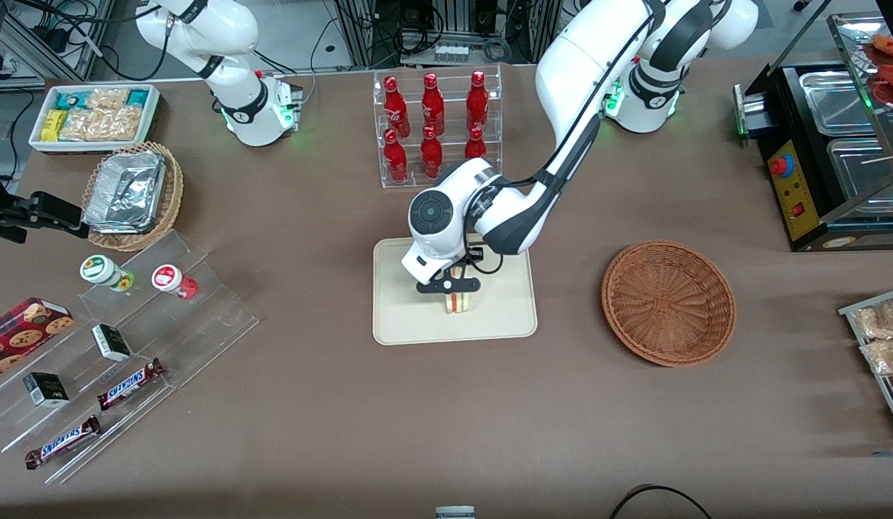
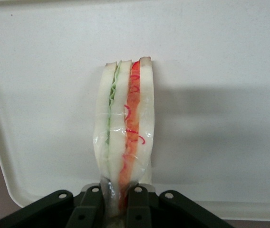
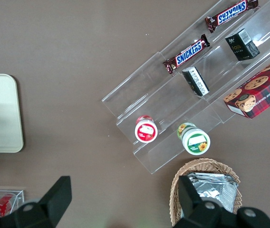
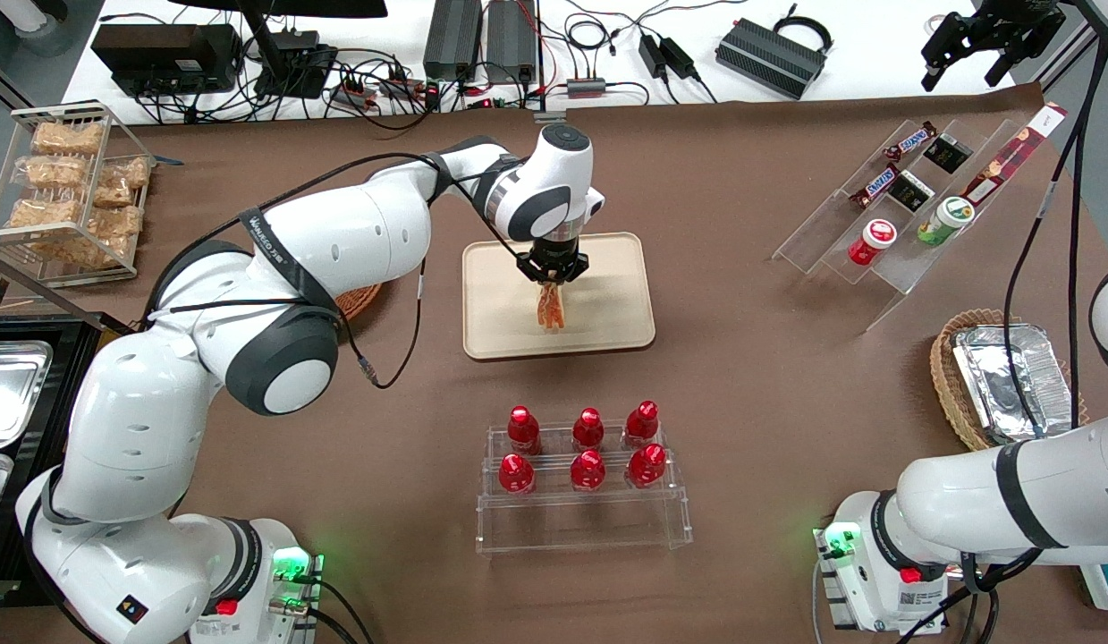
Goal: Place sandwich from basket to tray
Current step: 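Lower the held sandwich onto the cream tray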
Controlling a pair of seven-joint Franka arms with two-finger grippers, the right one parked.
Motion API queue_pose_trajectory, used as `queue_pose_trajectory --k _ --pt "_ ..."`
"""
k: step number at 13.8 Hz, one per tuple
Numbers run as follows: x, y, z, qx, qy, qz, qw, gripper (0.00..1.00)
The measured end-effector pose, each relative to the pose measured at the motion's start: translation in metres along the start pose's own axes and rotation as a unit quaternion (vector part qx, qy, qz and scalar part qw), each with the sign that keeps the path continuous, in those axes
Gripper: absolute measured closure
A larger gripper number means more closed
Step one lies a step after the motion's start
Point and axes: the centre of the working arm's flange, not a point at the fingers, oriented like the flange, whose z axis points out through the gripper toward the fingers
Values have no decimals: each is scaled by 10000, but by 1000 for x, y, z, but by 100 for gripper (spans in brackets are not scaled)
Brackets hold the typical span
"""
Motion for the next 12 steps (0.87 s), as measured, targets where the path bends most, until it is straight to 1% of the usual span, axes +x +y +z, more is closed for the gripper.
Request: queue_pose_trajectory --k 7,8,9,10,11,12 --pt "2 2 0 -43 39 -171 9998 85" --pt "2 2 1 -37 33 -176 9998 79" --pt "2 2 2 -31 27 -190 9998 70" --pt "2 2 3 -26 22 -206 9998 59" --pt "2 2 4 -23 20 -212 9998 51" --pt "2 2 4 -23 20 -217 9998 39"
